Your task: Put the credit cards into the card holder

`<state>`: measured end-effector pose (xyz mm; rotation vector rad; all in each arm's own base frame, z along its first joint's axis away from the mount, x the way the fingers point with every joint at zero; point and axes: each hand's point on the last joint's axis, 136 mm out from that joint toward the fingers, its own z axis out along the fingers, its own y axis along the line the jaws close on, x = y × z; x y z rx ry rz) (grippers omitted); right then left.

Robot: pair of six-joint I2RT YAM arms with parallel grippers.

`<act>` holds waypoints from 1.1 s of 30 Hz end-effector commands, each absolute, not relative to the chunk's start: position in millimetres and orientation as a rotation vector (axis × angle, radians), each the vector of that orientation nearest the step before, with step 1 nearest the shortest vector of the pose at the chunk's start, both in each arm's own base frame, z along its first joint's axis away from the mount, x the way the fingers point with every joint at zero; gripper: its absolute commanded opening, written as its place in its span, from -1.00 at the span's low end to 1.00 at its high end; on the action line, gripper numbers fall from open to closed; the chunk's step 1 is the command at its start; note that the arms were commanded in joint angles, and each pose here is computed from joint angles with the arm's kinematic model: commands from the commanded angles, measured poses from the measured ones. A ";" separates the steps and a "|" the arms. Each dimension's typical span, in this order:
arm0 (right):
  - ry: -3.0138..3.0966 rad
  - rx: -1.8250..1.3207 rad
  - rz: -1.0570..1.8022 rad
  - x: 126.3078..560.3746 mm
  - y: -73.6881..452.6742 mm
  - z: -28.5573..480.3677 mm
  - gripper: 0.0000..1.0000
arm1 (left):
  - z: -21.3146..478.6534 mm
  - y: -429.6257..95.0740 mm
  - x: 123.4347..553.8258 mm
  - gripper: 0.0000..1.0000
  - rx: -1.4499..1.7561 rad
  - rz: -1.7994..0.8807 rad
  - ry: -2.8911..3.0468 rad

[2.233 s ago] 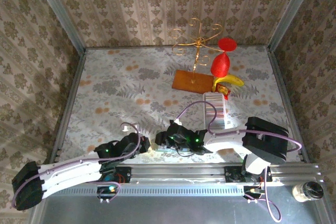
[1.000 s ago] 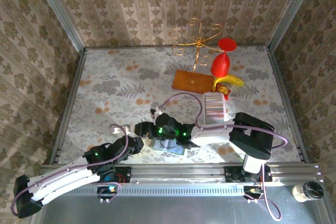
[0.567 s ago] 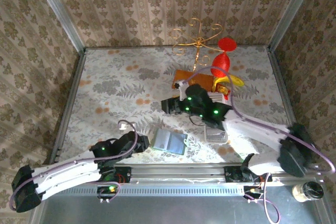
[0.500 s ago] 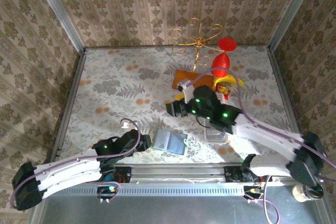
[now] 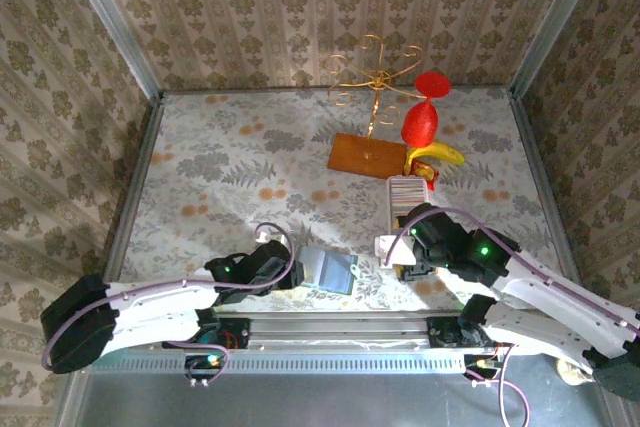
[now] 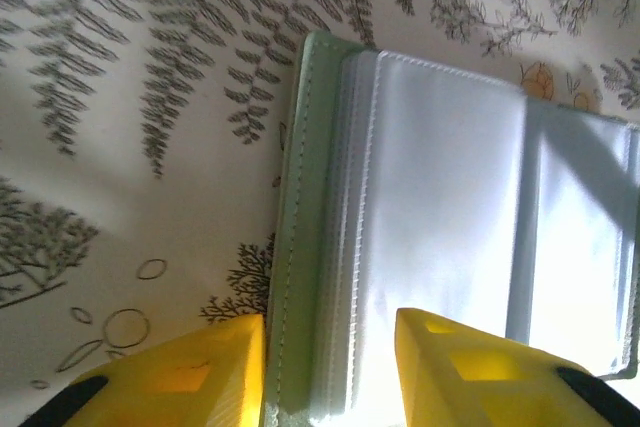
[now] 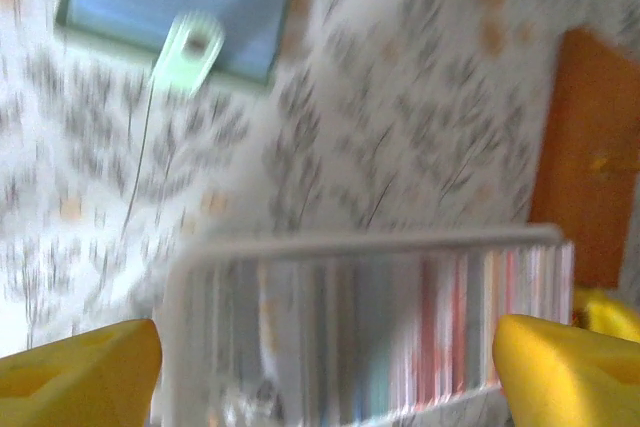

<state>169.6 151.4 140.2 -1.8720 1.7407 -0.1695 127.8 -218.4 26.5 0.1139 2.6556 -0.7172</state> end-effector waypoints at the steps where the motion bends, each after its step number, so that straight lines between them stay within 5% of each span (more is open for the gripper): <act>1: 1.687 -2.063 -0.405 176.8 114.8 120.9 0.77 | 40.6 -244.5 124.7 -0.23 0.170 -0.834 2.624; 12: 1.677 -2.060 -0.543 217.9 116.3 90.7 0.92 | 46.2 -267.8 109.7 -0.28 0.198 -0.939 2.617; 33: 1.763 -2.078 -0.592 239.7 122.2 66.4 0.84 | 53.0 -226.9 115.0 -0.19 0.123 -0.806 2.571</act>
